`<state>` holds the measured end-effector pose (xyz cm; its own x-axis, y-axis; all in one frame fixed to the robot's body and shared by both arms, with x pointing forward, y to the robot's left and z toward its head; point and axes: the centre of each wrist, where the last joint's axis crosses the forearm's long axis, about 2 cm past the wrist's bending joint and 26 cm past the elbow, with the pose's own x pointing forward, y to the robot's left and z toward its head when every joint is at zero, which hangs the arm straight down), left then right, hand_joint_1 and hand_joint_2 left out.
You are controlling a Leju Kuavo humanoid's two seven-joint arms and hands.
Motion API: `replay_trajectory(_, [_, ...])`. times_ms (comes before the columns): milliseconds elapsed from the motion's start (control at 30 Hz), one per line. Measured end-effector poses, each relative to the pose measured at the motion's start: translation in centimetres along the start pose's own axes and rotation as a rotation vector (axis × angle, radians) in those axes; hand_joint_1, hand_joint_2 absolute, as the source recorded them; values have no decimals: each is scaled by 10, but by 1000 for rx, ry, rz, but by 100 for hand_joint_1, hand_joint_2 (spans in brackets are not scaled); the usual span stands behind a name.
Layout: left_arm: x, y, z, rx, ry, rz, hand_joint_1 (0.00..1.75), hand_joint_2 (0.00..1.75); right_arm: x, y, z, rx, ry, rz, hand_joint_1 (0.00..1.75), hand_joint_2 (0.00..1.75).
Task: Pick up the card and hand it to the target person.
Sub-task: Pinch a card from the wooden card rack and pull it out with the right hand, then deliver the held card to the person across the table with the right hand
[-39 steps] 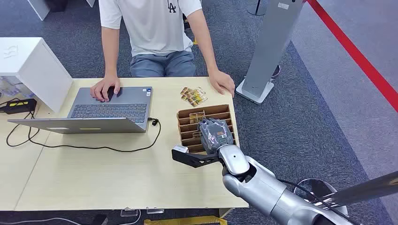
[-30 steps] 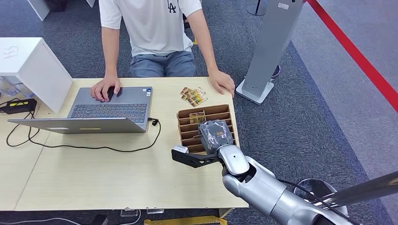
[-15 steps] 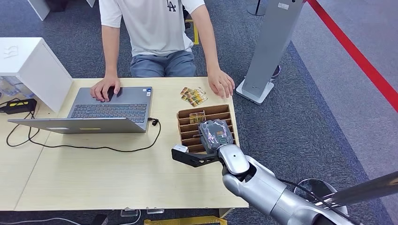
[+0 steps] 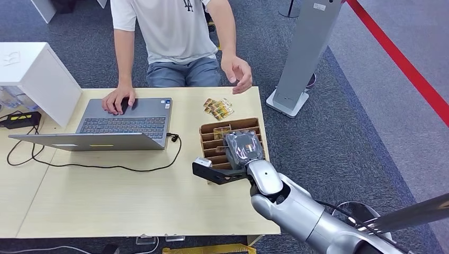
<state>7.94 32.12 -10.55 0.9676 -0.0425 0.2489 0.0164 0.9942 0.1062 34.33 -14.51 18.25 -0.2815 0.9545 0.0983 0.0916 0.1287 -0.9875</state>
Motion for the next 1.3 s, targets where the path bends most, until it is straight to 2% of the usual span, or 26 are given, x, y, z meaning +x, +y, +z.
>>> replay_trajectory(200, [-10,1,1,8,13,14,0,175,-2,-38,3,-195,-1,-75,175,175])
replay_trajectory(400, [-16,1,1,15,23,23,0,175,-6,-73,22,-400,-27,-124,175,175])
replay_trajectory(733, [-16,0,1,5,13,20,0,175,-9,-97,48,-523,-52,-148,175,175])
replay_trajectory(833, [-16,0,1,-15,13,20,0,175,-10,-99,52,-534,-54,-145,159,175])
replay_trajectory(867, [-16,0,1,-24,15,20,0,175,-11,-99,53,-536,-53,-144,131,175])
replay_trajectory(967, [-16,-1,1,-41,22,19,0,44,-12,-100,56,-533,-56,-146,16,175])
replay_trajectory(1000, [-16,-1,1,-42,25,18,0,0,-13,-100,56,-526,-62,-160,0,175])
replay_trajectory(1100, [-16,0,1,-29,31,17,0,0,-16,-100,57,-459,-107,-295,0,175])
replay_trajectory(1300, [-16,1,1,-1,31,14,0,0,-28,-92,60,-303,-223,-713,0,175])
